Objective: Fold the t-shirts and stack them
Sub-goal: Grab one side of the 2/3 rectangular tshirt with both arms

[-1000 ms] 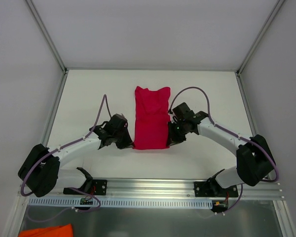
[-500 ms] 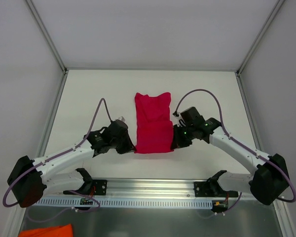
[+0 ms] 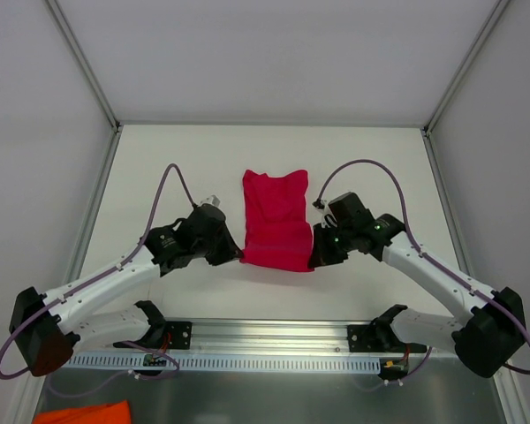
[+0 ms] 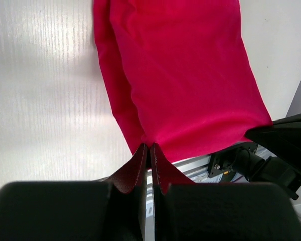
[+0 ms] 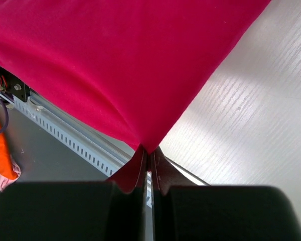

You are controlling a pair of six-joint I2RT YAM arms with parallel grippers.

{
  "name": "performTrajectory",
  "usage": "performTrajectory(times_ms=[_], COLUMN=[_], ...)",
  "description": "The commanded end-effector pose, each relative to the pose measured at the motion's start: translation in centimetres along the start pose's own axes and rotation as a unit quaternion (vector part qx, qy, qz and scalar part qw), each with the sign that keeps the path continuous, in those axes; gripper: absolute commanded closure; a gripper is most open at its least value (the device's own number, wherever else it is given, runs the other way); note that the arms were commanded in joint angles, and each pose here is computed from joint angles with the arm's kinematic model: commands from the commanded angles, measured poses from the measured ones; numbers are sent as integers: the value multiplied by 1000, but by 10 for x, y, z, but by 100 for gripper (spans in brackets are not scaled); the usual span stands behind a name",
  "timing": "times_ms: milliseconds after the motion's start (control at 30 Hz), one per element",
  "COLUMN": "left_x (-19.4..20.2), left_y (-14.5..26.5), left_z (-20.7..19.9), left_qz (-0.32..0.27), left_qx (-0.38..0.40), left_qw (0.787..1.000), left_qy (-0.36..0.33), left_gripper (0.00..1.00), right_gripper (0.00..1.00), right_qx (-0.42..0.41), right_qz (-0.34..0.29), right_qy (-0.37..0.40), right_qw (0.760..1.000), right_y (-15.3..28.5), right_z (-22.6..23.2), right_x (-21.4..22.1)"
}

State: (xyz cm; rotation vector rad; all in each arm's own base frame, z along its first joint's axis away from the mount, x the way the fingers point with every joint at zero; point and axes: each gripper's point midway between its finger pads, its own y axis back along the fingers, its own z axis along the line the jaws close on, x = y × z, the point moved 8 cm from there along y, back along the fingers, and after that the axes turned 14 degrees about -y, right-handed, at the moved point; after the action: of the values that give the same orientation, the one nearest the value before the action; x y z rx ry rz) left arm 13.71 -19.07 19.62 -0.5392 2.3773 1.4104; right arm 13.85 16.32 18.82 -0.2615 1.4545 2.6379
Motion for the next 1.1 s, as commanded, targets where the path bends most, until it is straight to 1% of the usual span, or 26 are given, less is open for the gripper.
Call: performTrajectory(times_ms=[0, 200, 300, 400, 600, 833, 900, 967, 1067], left_x=[-9, -36, -45, -48, -53, -67, -73, -79, -85], left_y=[3, 8, 15, 14, 3, 2, 4, 5, -5], left_z=[8, -14, -22, -22, -25, -32, -37, -40, -43], left_qz=[-22, -52, -67, -71, -70, -89, -95, -105, -104], left_qx=[-54, -48, -38, -47, -61, -70, -71, -75, -86], left_qw=[998, 996, 994, 994, 992, 987, 986, 984, 982], left_qy=[-29, -63, -71, -74, -90, -111, -116, -120, -129], left_gripper=[100, 100, 100, 100, 100, 100, 100, 100, 100], right_gripper=[99, 99, 99, 99, 99, 99, 99, 99, 99], right_qx=[46, 55, 53, 57, 71, 88, 90, 87, 85], right_qz=[-6, -32, -40, -53, -60, -86, -86, -105, -119], right_qy=[21, 59, 71, 79, 105, 140, 141, 144, 139], right_qw=[999, 996, 995, 994, 990, 982, 982, 980, 980], right_y=[10, 19, 24, 27, 21, 14, 10, 10, 7], right_z=[-6, 6, 11, 11, 9, 13, 15, 21, 28], right_x=[-4, -25, -31, -34, -42, -65, -70, -79, -92])
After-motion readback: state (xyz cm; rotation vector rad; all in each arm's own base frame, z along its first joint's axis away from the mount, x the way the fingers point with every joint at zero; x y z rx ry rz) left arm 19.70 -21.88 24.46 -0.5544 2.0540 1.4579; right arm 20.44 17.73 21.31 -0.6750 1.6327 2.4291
